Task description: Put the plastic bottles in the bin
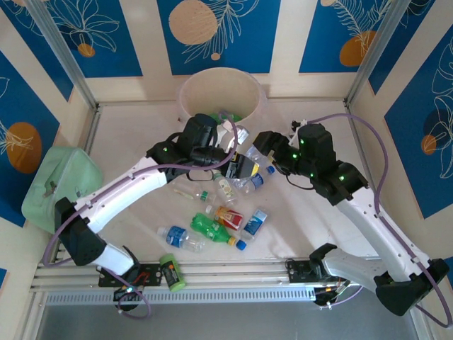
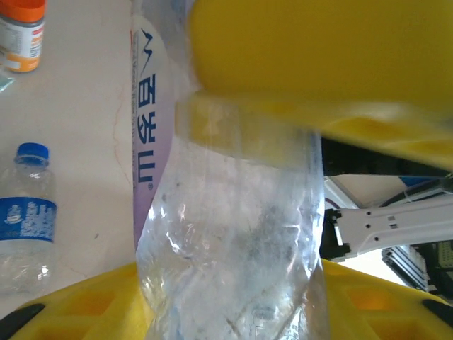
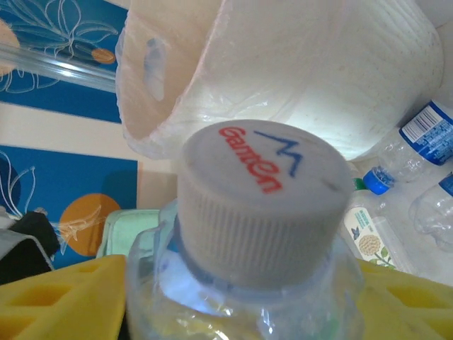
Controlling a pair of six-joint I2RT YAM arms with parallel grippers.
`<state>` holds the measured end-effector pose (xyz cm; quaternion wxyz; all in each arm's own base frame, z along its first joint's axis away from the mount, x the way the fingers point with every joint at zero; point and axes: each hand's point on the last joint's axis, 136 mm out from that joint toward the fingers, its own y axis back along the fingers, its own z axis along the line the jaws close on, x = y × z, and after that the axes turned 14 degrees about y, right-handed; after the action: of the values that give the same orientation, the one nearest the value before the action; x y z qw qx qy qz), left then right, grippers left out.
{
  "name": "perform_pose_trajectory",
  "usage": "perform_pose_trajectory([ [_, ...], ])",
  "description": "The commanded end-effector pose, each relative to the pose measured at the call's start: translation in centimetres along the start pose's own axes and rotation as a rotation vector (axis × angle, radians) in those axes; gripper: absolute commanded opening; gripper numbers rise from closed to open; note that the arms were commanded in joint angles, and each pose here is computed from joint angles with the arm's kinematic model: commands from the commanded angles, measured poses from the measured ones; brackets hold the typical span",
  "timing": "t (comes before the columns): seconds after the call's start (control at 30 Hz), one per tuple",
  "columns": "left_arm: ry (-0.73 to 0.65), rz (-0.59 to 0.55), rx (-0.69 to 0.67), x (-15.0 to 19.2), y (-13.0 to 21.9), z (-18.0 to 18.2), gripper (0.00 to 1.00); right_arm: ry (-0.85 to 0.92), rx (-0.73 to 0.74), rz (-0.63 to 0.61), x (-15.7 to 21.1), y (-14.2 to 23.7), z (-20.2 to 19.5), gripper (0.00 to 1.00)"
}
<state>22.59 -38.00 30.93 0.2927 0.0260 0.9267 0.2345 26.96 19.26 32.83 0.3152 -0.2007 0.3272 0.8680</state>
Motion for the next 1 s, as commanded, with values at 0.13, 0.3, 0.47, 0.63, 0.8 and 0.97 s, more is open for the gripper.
perform_pose_trajectory([
  [0.13,-0.054,-0.092,-0.124,-2.9,2.1,-0.2,0.47,0.009,0.141,-0.111,-3.4,4.5,-2.5,0.89],
  [0.3,-0.075,-0.242,-0.258,-7.4,5.4,-0.1,0.52,-0.029,0.195,-0.122,-3.1,6.6,-5.3,0.89],
  [0.47,-0.037,-0.402,-0.421,-13.7,9.0,2.4,0.50,-0.084,0.206,-0.081,-1.1,6.6,-7.2,0.89],
  [0.63,0.023,-0.490,-0.480,-18.9,10.4,6.0,0.49,-0.140,0.206,-0.035,1.2,5.9,-8.6,0.89],
  [0.8,0.123,-0.508,-0.547,-21.3,10.7,11.1,0.49,-0.185,0.215,0.021,3.4,5.0,-10.0,0.89],
  [0.97,0.178,-0.484,-0.606,-21.5,10.2,15.2,0.49,-0.197,0.237,0.045,4.6,4.5,-11.0,0.89],
])
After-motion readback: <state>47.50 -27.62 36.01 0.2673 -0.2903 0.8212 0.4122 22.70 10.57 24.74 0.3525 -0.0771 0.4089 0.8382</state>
